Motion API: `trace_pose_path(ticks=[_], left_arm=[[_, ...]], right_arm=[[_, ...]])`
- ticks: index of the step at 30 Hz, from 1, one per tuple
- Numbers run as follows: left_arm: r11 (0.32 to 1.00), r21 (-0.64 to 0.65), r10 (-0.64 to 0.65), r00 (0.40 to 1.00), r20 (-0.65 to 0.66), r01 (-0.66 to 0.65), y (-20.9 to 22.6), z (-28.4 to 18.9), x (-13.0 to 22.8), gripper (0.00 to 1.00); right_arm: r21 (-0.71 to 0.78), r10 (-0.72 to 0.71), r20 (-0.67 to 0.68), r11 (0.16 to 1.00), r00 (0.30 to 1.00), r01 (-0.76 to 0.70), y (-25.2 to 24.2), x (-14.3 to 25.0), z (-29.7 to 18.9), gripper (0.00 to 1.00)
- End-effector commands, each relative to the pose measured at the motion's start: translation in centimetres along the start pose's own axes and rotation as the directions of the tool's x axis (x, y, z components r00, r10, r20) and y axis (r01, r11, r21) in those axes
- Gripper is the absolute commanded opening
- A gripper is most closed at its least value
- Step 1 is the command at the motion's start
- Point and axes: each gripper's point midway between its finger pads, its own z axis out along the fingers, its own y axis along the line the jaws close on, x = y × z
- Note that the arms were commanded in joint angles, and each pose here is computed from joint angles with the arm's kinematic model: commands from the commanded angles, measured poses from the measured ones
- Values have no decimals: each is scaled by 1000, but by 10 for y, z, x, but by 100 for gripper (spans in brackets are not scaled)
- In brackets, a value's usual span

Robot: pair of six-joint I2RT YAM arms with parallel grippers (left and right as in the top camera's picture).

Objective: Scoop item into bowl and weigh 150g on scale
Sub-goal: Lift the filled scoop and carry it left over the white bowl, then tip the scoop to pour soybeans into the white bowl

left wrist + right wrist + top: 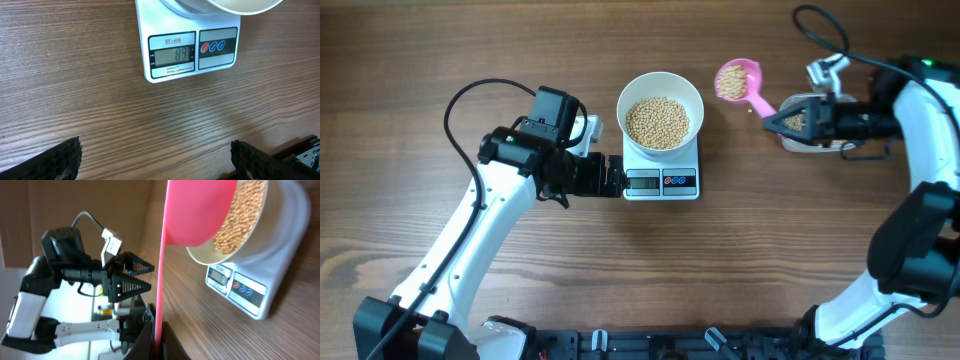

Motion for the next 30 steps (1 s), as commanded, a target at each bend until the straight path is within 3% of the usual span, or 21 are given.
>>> trace_pose_path(ticks=[1, 4, 15, 19, 30], left_arm=[[1000, 9, 15, 1000, -9, -15, 0, 2, 1, 100], [1000, 9, 15, 1000, -9, -15, 0, 2, 1, 100], [1000, 9, 15, 1000, -9, -15, 0, 2, 1, 100], [1000, 9, 15, 1000, -9, -15, 0, 2, 1, 100], [1000, 9, 16, 1000, -8, -15, 0, 2, 1, 100]], right_arm=[[-20, 12, -35, 1000, 999, -12, 14, -6, 23, 4], [8, 6, -75, 1000, 997, -5, 13, -7, 43, 5], [333, -28, -169, 939, 985, 84, -26, -12, 95, 4], [357, -88, -189, 921, 978, 152, -26, -14, 107, 4], [562, -241, -235, 756, 942, 334, -20, -27, 108, 5]])
